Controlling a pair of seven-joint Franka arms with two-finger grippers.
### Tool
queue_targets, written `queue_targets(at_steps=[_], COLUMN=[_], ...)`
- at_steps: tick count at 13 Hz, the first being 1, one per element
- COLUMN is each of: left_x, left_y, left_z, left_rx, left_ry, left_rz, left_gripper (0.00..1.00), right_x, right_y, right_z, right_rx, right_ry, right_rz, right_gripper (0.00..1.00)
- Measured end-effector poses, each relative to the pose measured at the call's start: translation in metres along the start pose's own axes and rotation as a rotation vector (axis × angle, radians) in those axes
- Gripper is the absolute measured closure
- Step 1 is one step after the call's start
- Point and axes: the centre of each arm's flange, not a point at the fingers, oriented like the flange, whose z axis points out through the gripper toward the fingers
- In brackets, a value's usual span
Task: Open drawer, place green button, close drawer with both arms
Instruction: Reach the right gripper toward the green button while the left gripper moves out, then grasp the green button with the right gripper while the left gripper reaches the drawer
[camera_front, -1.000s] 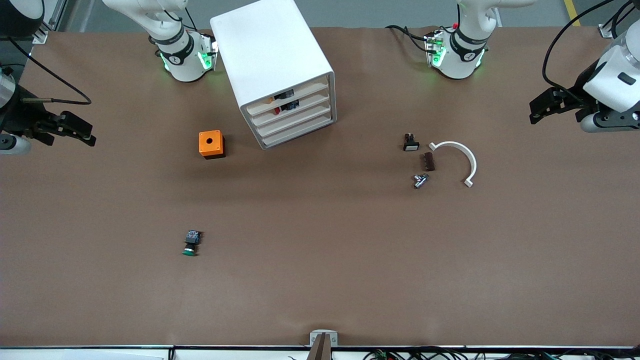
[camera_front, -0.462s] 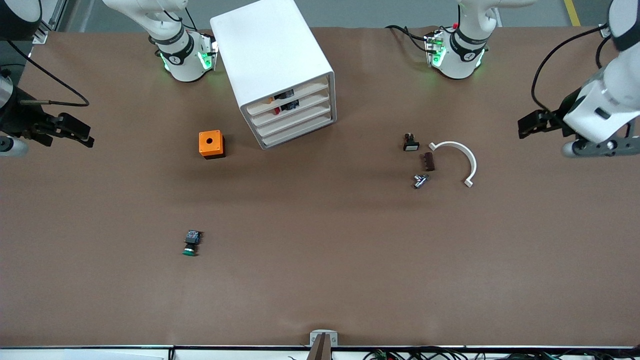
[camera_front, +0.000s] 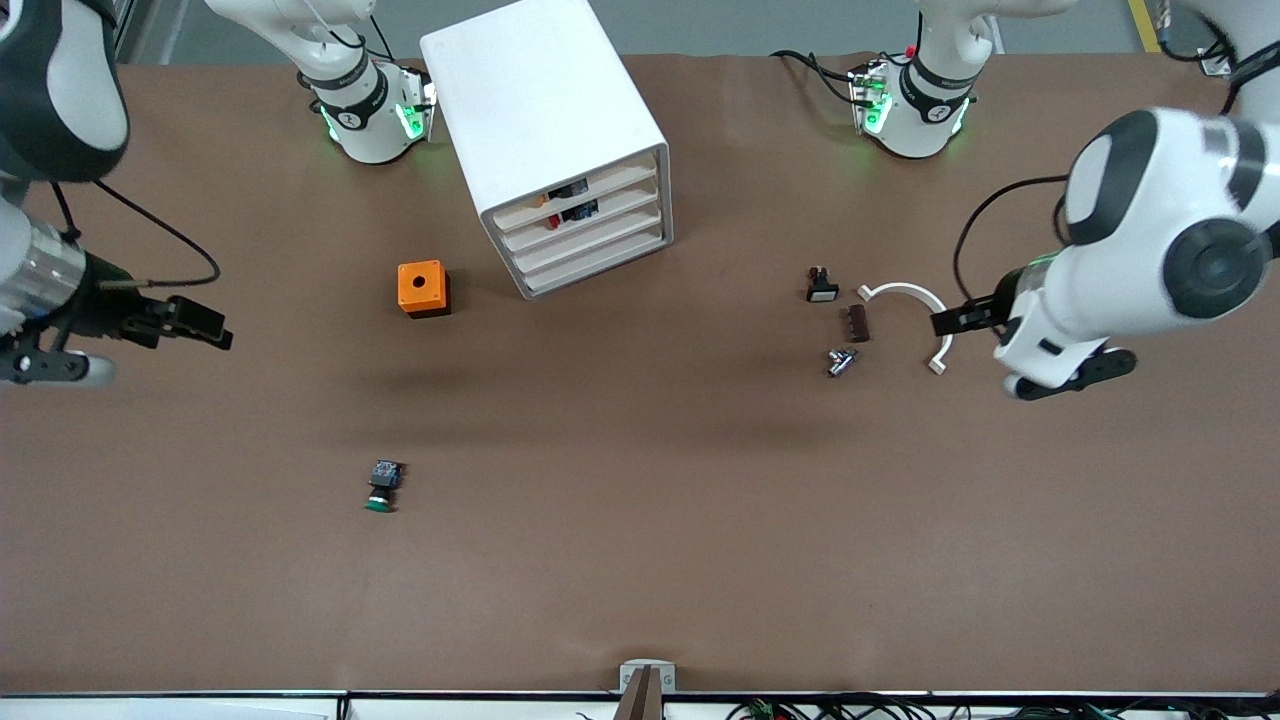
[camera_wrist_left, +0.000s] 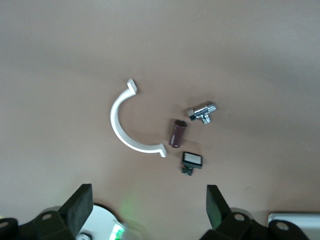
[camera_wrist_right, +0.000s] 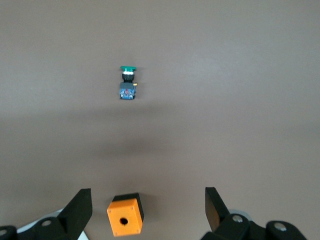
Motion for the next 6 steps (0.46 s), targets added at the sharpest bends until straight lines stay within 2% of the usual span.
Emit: queue_targets(at_steps=[2, 4, 6], left_x=[0.003, 0.007, 0.011], left_y=[0.029, 0.047, 0.062], left_z=[0.028, 0.047, 0.067], left_rx=[0.032, -0.001, -0.028], left_ry=[-0.041, -0.112, -0.194], left_rz=[-0.065, -0.16, -0.273], left_gripper=[0.0, 0.0, 0.0], right_x=[0.023, 0.043, 0.057], right_y=[-0.005, -0.007, -0.006], right_z=[0.033, 0.071, 0.114], right_rx=[0.025, 0.044, 0.051], right_ry=[0.031, 0.055, 0.039], right_rz=[0.002, 0.014, 0.057], right_gripper=[0.0, 0.0, 0.0])
